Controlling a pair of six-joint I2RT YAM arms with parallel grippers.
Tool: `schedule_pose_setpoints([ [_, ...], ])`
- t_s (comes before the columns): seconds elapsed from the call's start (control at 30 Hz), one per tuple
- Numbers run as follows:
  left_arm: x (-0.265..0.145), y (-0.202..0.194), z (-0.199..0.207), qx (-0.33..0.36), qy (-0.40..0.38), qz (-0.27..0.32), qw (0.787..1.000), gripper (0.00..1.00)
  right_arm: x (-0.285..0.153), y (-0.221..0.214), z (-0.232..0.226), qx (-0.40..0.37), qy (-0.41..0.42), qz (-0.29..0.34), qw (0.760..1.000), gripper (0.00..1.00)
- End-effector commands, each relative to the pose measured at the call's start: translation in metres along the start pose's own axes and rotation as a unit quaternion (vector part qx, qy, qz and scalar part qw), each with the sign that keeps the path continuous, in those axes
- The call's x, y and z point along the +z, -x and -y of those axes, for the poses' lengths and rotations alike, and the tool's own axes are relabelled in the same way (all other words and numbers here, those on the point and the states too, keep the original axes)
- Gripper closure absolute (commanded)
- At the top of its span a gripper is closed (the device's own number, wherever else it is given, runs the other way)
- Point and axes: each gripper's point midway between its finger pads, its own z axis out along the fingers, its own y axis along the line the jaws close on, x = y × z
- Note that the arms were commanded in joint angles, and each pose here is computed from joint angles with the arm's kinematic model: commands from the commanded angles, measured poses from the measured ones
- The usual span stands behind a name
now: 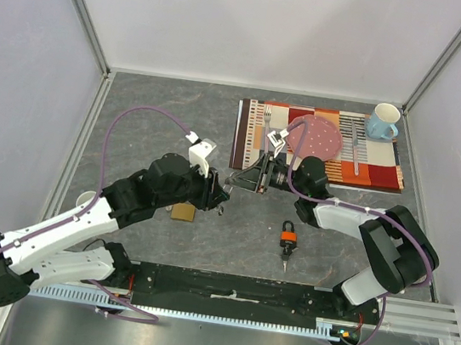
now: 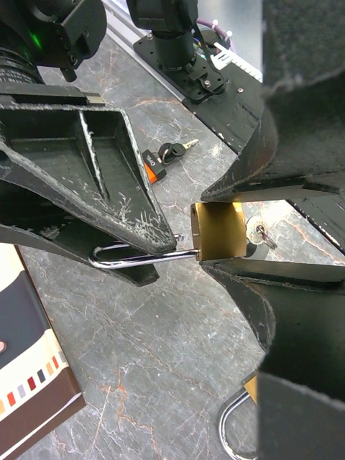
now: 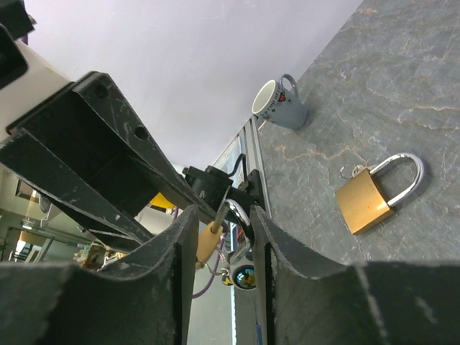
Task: Lock with the key
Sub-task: Lock the lock.
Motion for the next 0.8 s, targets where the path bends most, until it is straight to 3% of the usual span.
schedule_pose_setpoints([
  [0.0,-0.008,0.029,0.015,0.010,-0.030,0.049,0.998,0.98,-0.001,-0.003,-0.001,-0.019,0.004,-0.001,1.000,0.62],
  [0.13,-0.004,0.025,0.017,0.009,-0.037,0.043,0.998,0.98,-0.001,0.000,0.000,-0.017,0.003,0.009,1.000,0.76],
  [0.3,-0.001,0.020,0.016,0.007,-0.041,0.038,0.998,0.98,0.000,0.008,-0.011,-0.022,0.022,0.021,0.999,0.83],
  [0.33,-0.001,0.019,0.016,0.007,-0.040,0.038,0.998,0.98,0.000,0.009,-0.014,-0.025,0.024,0.023,0.999,0.90],
  [0.43,0.000,0.018,0.015,0.006,-0.038,0.036,0.999,0.98,-0.001,0.010,-0.016,-0.029,0.024,0.024,0.999,0.99],
  [0.6,0.000,0.017,0.012,0.005,-0.033,0.037,0.999,0.98,-0.003,0.009,-0.015,-0.034,0.015,0.025,0.999,1.00],
  [0.7,0.000,0.019,0.012,0.004,-0.030,0.040,0.999,0.58,-0.004,0.009,-0.013,-0.037,0.006,0.026,0.999,1.00],
  [0.73,0.000,0.019,0.009,0.001,-0.023,0.041,0.999,0.24,-0.004,0.010,-0.014,-0.042,0.004,0.028,0.999,1.00],
  [0.77,0.000,0.020,0.009,-0.001,-0.020,0.042,0.999,0.15,-0.004,0.011,-0.013,-0.044,0.001,0.028,0.999,1.00],
])
